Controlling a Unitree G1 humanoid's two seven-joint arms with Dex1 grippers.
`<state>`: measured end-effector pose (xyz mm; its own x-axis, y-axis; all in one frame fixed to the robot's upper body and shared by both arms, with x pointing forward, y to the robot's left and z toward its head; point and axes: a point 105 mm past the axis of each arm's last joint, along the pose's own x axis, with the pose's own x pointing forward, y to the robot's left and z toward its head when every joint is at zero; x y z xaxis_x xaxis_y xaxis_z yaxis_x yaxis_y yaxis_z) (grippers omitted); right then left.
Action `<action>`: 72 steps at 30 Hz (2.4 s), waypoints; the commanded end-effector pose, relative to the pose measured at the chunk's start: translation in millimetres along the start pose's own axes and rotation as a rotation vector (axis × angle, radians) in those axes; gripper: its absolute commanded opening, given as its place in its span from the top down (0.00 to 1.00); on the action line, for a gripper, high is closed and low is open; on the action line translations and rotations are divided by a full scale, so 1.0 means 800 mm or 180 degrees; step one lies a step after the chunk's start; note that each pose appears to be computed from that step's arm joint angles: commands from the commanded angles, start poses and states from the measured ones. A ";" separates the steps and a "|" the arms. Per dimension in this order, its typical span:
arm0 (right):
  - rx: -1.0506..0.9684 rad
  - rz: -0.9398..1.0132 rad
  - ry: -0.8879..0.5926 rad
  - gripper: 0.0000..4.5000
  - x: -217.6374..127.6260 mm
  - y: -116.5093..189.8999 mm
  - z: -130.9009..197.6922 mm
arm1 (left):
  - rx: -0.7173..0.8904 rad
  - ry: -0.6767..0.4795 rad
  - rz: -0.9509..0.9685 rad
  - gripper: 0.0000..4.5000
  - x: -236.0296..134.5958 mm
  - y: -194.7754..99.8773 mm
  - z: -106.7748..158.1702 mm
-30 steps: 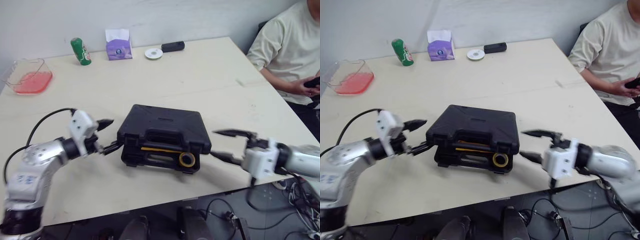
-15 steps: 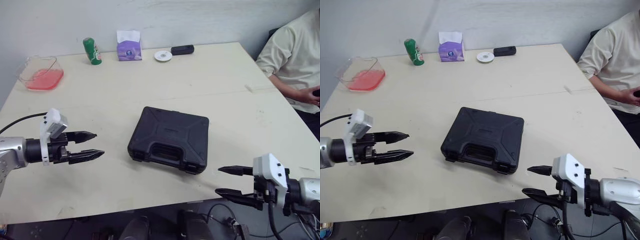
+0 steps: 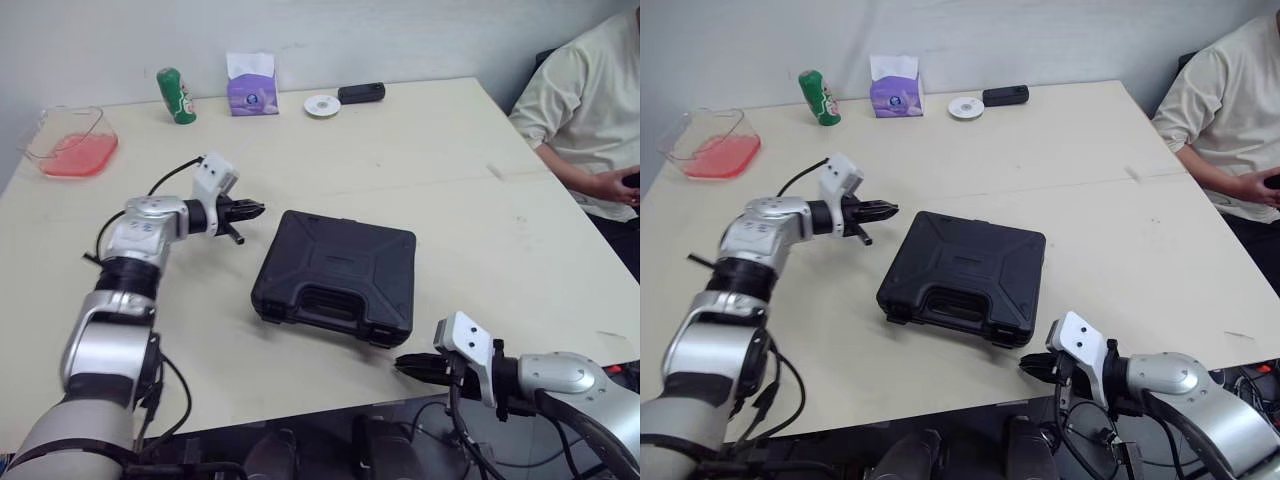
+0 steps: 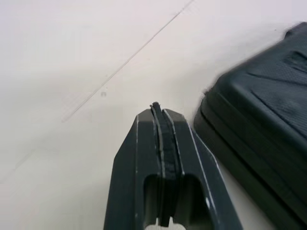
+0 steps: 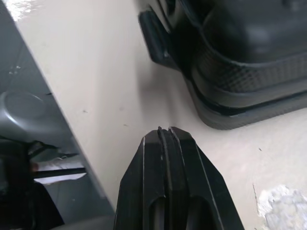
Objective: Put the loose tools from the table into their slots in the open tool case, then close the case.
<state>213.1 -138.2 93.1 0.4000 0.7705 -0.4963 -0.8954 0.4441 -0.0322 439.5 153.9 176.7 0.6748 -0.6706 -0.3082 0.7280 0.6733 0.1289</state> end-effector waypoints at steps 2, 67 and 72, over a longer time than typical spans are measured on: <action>-0.0082 -0.0074 -0.0068 1.00 0.001 -0.005 0.009 | 0.0303 -0.0023 -0.0035 0.99 0.024 -0.008 0.015; -0.0099 -0.1420 -0.0136 1.00 -0.101 -0.095 0.030 | 0.2089 0.0329 -0.2478 0.99 0.140 -0.305 -0.008; -0.0067 -0.1403 -0.0232 1.00 -0.098 -0.099 0.039 | 0.2096 0.0350 -0.2468 0.99 0.142 -0.305 -0.010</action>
<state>255.3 -227.5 142.7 0.7367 0.5142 -0.4392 -0.6381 0.7435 -0.1999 333.7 -102.0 150.7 -0.0174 -0.8957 -0.4443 0.8697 -0.2328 0.4353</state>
